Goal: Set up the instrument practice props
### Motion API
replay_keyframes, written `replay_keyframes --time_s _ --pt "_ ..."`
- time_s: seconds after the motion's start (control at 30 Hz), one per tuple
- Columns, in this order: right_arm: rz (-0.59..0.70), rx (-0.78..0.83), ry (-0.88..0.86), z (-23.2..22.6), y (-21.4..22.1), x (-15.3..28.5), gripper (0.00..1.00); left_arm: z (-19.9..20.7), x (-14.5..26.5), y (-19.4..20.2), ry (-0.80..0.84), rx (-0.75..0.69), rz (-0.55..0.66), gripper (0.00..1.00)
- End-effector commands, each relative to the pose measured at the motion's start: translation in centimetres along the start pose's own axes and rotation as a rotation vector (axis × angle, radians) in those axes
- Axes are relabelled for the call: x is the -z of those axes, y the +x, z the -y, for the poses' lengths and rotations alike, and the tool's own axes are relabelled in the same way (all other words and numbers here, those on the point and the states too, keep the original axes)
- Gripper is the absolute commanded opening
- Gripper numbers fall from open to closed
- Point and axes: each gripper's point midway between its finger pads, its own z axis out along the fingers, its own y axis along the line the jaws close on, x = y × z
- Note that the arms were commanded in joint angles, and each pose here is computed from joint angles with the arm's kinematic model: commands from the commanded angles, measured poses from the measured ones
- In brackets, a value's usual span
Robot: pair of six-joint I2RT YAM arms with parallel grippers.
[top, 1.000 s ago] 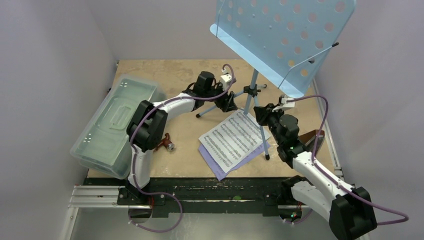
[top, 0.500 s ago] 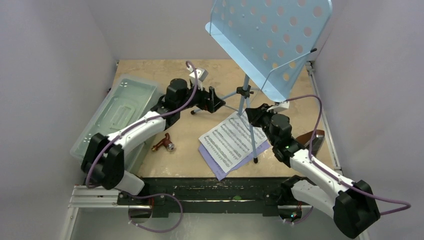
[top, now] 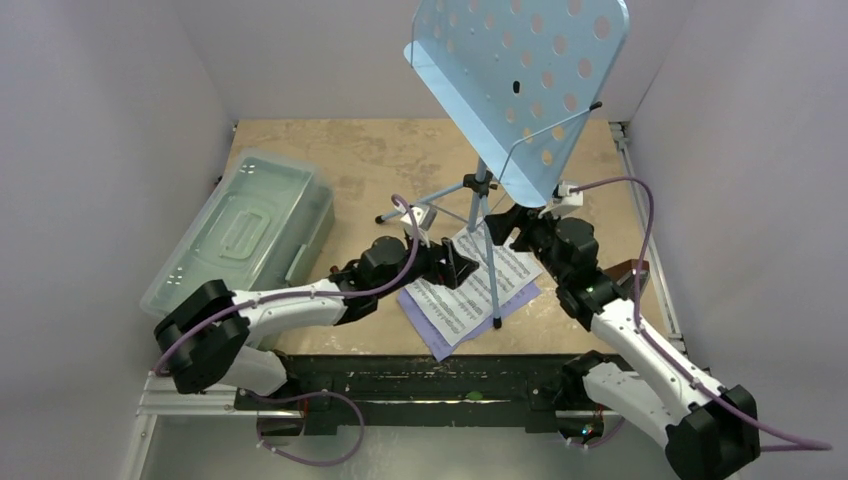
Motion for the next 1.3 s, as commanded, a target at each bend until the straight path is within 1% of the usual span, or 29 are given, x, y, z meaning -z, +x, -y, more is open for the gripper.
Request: replay_keyframes --time_s 0.0,0.1,0.13,0.2,0.23,0.3,0.33,0.37,0.4,0.47,0.5,0.6,0.7,0.83,0.9,1.03,1.13,1.27 --pt "0.039 0.18 -0.012 0.4 -4.0 -0.1 0.76 2.0 -2.7 -3.2 0.016 0.076 0.146 0.82" --pt "0.032 0.241 -0.027 1.5 -5.3 -1.3 0.75 2.3 -4.4 -3.0 0.012 0.077 0.13 0.78" --pt "0.025 0.26 -0.05 1.3 -5.6 -1.6 0.72 2.3 -4.8 -2.9 0.008 0.079 0.122 0.77" --pt "0.037 0.284 -0.074 0.9 -6.1 -1.8 0.71 2.7 -5.4 -2.6 0.029 0.09 0.115 0.77" --pt "0.054 0.301 -0.093 0.7 -6.3 -1.7 0.72 3.0 -5.6 -2.5 0.046 0.097 0.115 0.77" --pt "0.126 0.367 -0.145 0.1 -6.8 -1.4 0.79 3.1 -6.1 -2.5 0.053 0.106 0.114 0.77" --pt "0.153 0.404 -0.167 0.0 -6.7 -1.2 0.8 3.1 -6.4 -2.5 0.049 0.107 0.114 0.77" --pt "0.192 0.449 -0.189 -0.2 -7.0 -1.0 0.79 3.0 -6.7 -2.4 0.046 0.108 0.114 0.75" --pt "0.211 0.493 -0.203 -0.1 -7.0 -1.1 0.75 3.1 -6.9 -2.5 0.047 0.108 0.114 0.73" --pt "0.211 0.557 -0.245 -0.1 -6.8 -1.6 0.64 3.2 -7.4 -2.6 0.048 0.109 0.117 0.67" --pt "0.208 0.593 -0.254 0.1 -7.0 -2.0 0.62 3.2 -7.5 -2.6 0.049 0.108 0.117 0.65" --pt "0.223 0.631 -0.316 0.7 -7.3 -2.8 0.61 2.9 -8.0 -2.4 0.031 0.103 0.106 0.63" --pt "0.272 0.679 -0.404 0.7 -7.6 -2.7 0.59 2.6 -8.3 -2.2 0.015 0.096 0.101 0.6" --pt "0.27 0.734 -0.497 0.4 -7.4 -2.7 0.54 2.6 -8.9 -1.9 0.013 0.094 0.081 0.56" --pt "0.283 0.737 -0.515 0.2 -7.4 -2.6 0.52 2.6 -9.2 -1.8 0.013 0.097 0.075 0.54" --pt "0.27 0.656 -0.546 -0.1 -6.9 -2.9 0.46 2.5 -9.7 -1.5 0.011 0.1 0.069 0.49" --pt "0.269 0.612 -0.566 -0.4 -6.9 -2.9 0.44 2.5 -10.1 -1.3 0.012 0.099 0.059 0.44" --pt "0.274 0.611 -0.588 -0.8 -7.1 -2.9 0.44 2.4 -10.2 -0.9 0.009 0.092 0.046 0.4"
